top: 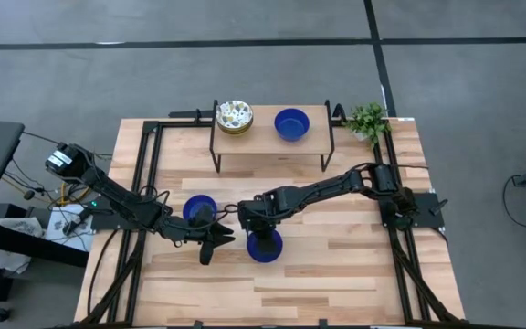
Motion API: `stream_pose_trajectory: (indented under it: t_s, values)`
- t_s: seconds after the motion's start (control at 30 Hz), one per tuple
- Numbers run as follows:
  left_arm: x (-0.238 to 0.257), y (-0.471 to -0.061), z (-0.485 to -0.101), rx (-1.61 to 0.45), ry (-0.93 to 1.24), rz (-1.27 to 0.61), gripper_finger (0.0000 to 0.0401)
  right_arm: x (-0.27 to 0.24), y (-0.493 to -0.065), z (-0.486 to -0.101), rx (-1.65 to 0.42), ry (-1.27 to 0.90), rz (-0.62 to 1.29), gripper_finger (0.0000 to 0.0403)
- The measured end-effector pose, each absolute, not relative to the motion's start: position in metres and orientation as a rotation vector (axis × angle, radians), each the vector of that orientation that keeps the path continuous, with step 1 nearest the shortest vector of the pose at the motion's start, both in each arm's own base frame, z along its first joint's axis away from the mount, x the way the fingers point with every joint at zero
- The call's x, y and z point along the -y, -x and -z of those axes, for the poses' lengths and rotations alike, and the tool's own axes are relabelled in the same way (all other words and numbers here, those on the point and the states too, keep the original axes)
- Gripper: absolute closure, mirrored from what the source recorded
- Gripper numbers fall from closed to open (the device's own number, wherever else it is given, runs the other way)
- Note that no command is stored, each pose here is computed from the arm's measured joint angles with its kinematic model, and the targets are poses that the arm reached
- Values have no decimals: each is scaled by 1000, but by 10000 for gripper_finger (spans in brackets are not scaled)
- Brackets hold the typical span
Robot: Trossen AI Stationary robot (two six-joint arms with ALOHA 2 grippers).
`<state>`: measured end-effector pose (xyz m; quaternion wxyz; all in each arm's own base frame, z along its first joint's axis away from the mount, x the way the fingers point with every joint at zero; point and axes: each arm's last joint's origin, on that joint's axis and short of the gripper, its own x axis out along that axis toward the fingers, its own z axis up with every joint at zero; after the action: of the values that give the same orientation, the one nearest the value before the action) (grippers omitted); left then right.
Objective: Pick & Place Mini bowls
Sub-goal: Stack the right blue bowl on top of the blue bowl on the shelf
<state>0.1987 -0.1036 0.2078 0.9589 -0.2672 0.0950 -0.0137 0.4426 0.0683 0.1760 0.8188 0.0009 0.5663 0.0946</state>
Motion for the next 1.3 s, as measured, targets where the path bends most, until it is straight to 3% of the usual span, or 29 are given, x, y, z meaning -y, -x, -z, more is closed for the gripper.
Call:
stream_pose_trajectory:
  t_s: [0.4,0.7,1.3]
  values:
    - [104,-199,-208,-193,542,28,293,-67,-443,-176,-1205,14,-164,295]
    - [104,-199,-208,-193,542,28,293,-62,-442,-175,-1223,7,-130,396]
    - [104,-199,-208,-193,545,27,293,-62,-439,-174,-1256,7,-131,402]
